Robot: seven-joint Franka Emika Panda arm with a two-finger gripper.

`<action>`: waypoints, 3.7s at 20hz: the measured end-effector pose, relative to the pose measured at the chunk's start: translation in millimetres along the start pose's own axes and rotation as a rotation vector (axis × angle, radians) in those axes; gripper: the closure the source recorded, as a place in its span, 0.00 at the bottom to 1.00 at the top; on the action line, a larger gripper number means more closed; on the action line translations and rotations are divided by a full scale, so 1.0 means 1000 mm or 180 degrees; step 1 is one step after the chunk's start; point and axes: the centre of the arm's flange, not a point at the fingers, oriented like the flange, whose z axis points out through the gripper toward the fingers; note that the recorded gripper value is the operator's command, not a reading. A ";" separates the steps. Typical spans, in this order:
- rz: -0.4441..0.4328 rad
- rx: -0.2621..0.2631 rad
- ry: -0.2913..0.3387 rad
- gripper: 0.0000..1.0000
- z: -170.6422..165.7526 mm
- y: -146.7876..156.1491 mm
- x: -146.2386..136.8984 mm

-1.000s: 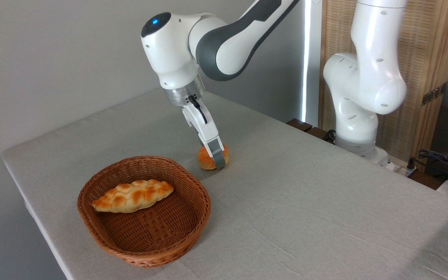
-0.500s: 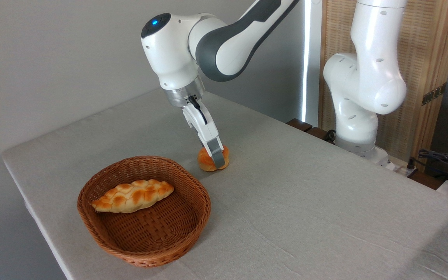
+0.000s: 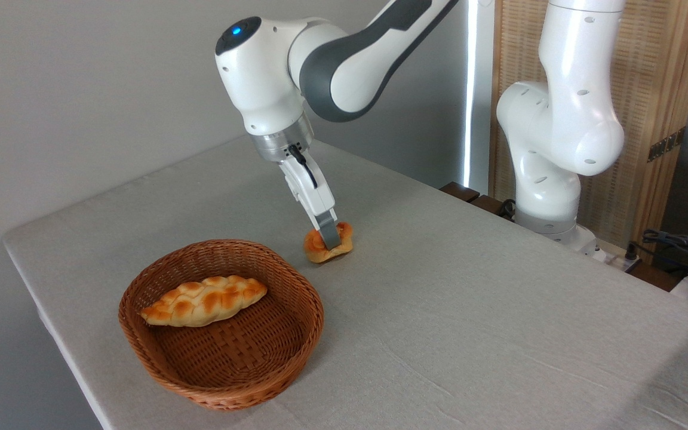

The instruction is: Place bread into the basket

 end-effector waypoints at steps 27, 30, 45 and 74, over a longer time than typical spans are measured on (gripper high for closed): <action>0.0520 0.1030 0.0621 0.00 -0.057 -0.160 -0.031; 0.0512 0.1013 0.0612 0.00 -0.054 -0.160 -0.032; 0.0179 0.1120 0.0847 0.00 -0.088 -0.161 -0.046; -0.0977 0.0673 0.0368 0.00 -0.215 -0.112 -0.090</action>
